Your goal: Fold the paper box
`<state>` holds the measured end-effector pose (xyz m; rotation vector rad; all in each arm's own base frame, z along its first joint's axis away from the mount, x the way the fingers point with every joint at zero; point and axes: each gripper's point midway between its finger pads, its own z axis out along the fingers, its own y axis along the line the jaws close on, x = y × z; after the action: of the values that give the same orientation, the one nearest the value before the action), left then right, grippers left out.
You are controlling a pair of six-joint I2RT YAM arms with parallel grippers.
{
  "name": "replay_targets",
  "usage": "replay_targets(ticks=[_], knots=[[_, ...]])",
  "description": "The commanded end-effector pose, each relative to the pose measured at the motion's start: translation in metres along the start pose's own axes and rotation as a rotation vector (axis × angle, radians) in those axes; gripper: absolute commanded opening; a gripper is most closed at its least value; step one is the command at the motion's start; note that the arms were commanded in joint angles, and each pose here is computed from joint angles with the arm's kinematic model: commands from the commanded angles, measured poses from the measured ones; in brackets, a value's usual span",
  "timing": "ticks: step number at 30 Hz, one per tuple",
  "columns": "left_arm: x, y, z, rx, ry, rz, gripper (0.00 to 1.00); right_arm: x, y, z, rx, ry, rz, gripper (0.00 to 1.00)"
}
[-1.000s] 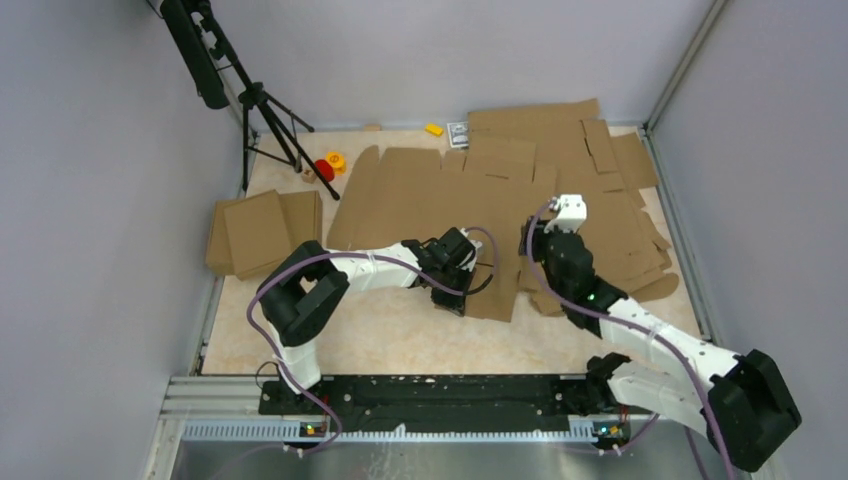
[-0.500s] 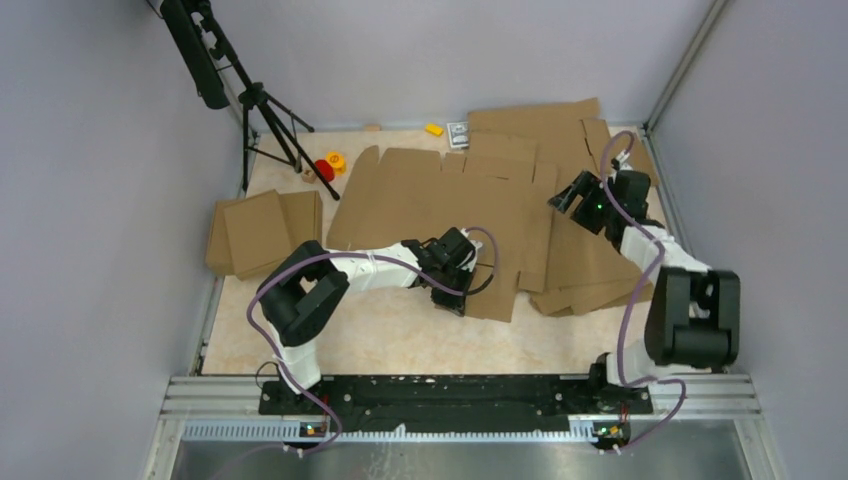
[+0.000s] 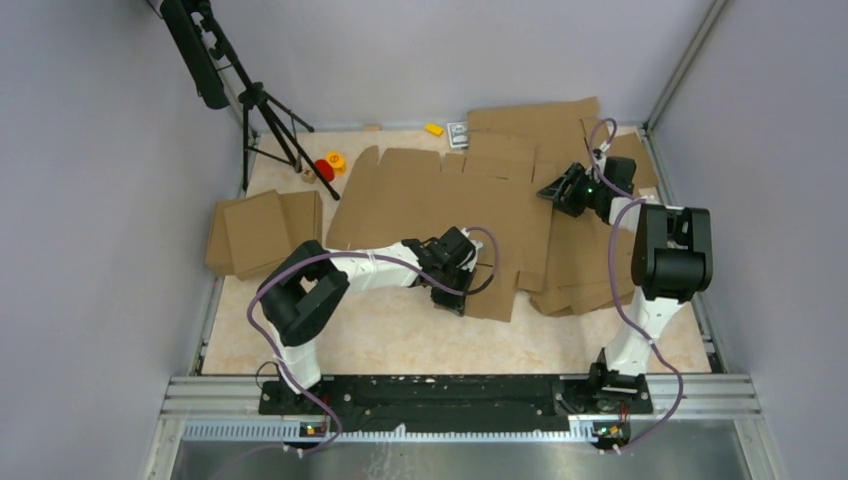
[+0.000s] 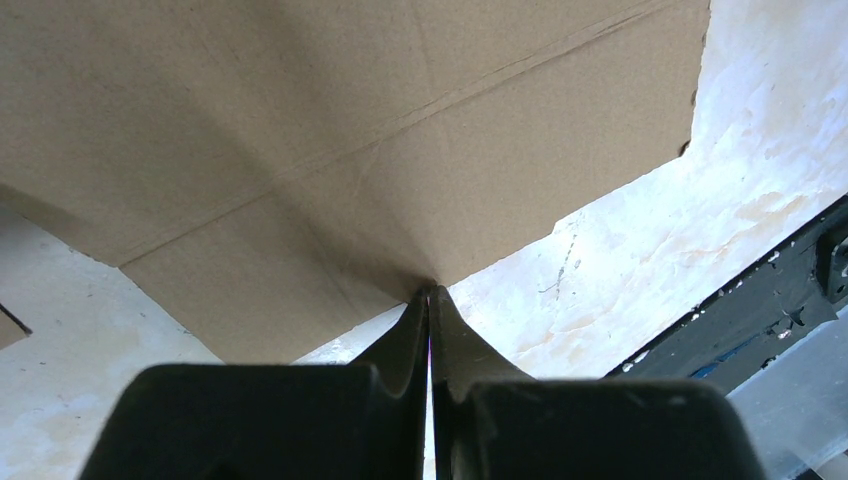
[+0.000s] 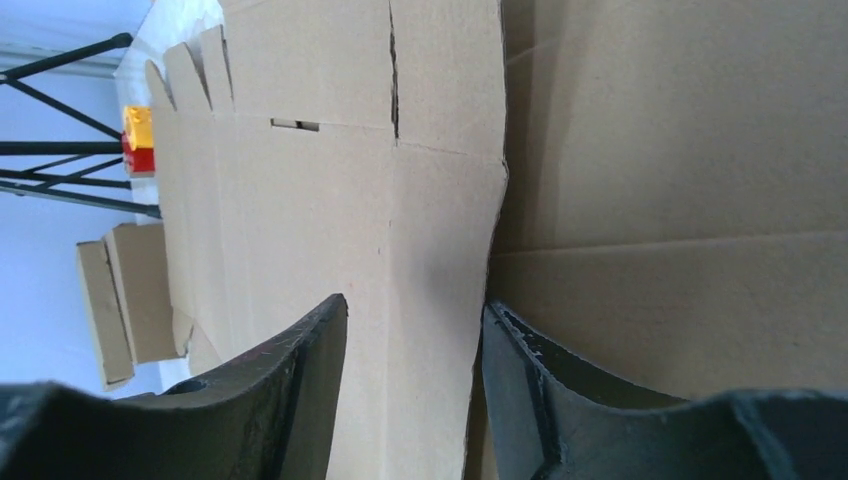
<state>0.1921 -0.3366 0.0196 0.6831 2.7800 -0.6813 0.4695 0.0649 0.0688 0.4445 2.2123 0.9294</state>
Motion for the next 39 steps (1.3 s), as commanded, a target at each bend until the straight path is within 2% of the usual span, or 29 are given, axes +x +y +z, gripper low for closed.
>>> replay_targets(ticks=[1,4,7,10,11,16,20,23,26,28,31,34,37,39], knots=[[0.003,0.013,0.004,-0.054,0.023,0.005,0.0,-0.02,0.019,0.007,-0.106,-0.015,-0.043,0.48],[0.004,0.013,0.004,-0.057,0.025,0.003,0.0,-0.019,0.023,0.015,-0.169,0.007,-0.016,0.38],[0.004,0.014,0.003,-0.065,0.023,0.007,0.0,-0.018,0.026,0.017,-0.198,0.018,-0.012,0.22],[0.0,0.013,-0.001,-0.068,0.008,0.011,0.0,-0.024,0.033,0.01,-0.155,-0.008,-0.074,0.03],[-0.002,0.012,-0.004,-0.069,-0.001,0.013,0.0,-0.025,0.039,0.007,-0.134,-0.015,-0.111,0.0],[-0.022,0.001,-0.025,-0.061,-0.058,0.037,0.0,-0.035,0.084,-0.018,-0.057,-0.123,-0.323,0.0],[-0.035,-0.01,-0.052,-0.034,-0.122,0.031,0.0,-0.025,0.118,-0.031,0.014,-0.194,-0.478,0.0],[-0.039,-0.017,-0.077,0.005,-0.178,0.01,0.08,-0.02,0.123,-0.043,0.057,-0.272,-0.514,0.0],[-0.036,-0.016,-0.1,0.009,-0.233,-0.006,0.21,-0.019,0.128,-0.061,0.05,-0.372,-0.532,0.0],[-0.033,-0.007,-0.114,-0.016,-0.272,-0.024,0.27,-0.018,0.131,-0.073,0.051,-0.442,-0.566,0.0],[-0.028,0.014,-0.129,-0.062,-0.335,-0.055,0.34,-0.013,0.133,-0.082,0.039,-0.482,-0.635,0.0],[-0.029,0.035,-0.144,-0.087,-0.396,-0.098,0.37,-0.011,0.14,-0.094,0.014,-0.527,-0.718,0.0],[-0.03,0.057,-0.16,-0.145,-0.447,-0.131,0.43,-0.013,0.152,-0.116,-0.028,-0.632,-0.814,0.0],[-0.035,0.085,-0.176,-0.224,-0.506,-0.178,0.49,-0.01,0.156,-0.128,-0.045,-0.667,-0.851,0.0]])
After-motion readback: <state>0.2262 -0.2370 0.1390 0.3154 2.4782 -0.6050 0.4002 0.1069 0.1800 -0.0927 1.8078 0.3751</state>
